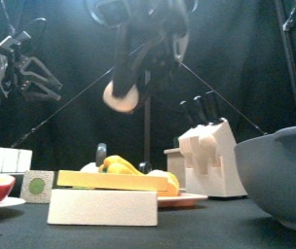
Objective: Place egg half in bowl
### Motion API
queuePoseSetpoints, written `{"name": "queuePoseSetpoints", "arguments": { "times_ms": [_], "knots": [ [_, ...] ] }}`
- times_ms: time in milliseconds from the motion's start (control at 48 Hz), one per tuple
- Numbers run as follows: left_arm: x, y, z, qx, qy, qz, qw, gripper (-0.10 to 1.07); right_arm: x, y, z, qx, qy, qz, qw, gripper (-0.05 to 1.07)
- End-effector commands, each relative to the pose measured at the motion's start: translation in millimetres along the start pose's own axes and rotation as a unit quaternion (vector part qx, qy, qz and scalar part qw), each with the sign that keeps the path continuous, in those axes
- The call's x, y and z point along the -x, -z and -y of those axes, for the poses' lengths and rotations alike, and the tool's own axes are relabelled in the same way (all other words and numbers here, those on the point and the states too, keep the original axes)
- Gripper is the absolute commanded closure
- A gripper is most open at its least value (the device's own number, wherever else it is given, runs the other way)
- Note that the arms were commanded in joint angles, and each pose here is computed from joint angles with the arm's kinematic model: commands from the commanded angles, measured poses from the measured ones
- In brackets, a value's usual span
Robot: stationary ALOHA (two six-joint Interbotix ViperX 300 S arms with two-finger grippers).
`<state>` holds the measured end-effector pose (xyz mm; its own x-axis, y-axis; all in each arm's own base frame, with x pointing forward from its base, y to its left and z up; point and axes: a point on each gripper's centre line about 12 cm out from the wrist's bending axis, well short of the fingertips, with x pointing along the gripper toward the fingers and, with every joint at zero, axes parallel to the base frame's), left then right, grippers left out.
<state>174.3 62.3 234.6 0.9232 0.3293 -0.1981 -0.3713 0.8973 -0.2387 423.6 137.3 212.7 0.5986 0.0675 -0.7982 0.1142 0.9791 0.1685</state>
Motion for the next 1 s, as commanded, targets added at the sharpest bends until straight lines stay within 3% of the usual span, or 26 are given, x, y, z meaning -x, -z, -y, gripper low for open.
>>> {"name": "queuePoseSetpoints", "arguments": {
  "times_ms": [0, 167, 438, 708, 979],
  "knots": [
    [-0.5, -5.1, 1.3, 0.001, 0.002, 0.007, 1.0, 0.17, 27.3, 12.9, -8.0, -0.008, -0.03, 0.02, 0.9993, 0.35],
    [-0.7, -4.9, 0.9, 0.001, 0.001, 0.006, 1.0, 0.17, 36.3, 54.9, -5.2, -0.012, -0.035, -0.002, 0.9993, 0.35],
    [-0.9, -3.4, 0.5, 0.004, 0.0, 0.004, 1.0, 0.17, 36.4, 84.7, -0.8, -0.028, -0.067, -0.002, 0.9973, 0.3],
    [-0.8, -2.3, -0.1, 0.004, -0.001, 0.003, 1.0, 0.17, 33.0, 86.2, -1.2, -0.036, -0.084, 0.008, 0.9958, 0.12],
    [-0.7, -1.2, -0.3, 0.003, -0.001, 0.002, 1.0, 0.17, 36.4, 83.5, 2.7, -0.031, -0.076, 0.01, 0.9966, 0.11]
  ]
}}
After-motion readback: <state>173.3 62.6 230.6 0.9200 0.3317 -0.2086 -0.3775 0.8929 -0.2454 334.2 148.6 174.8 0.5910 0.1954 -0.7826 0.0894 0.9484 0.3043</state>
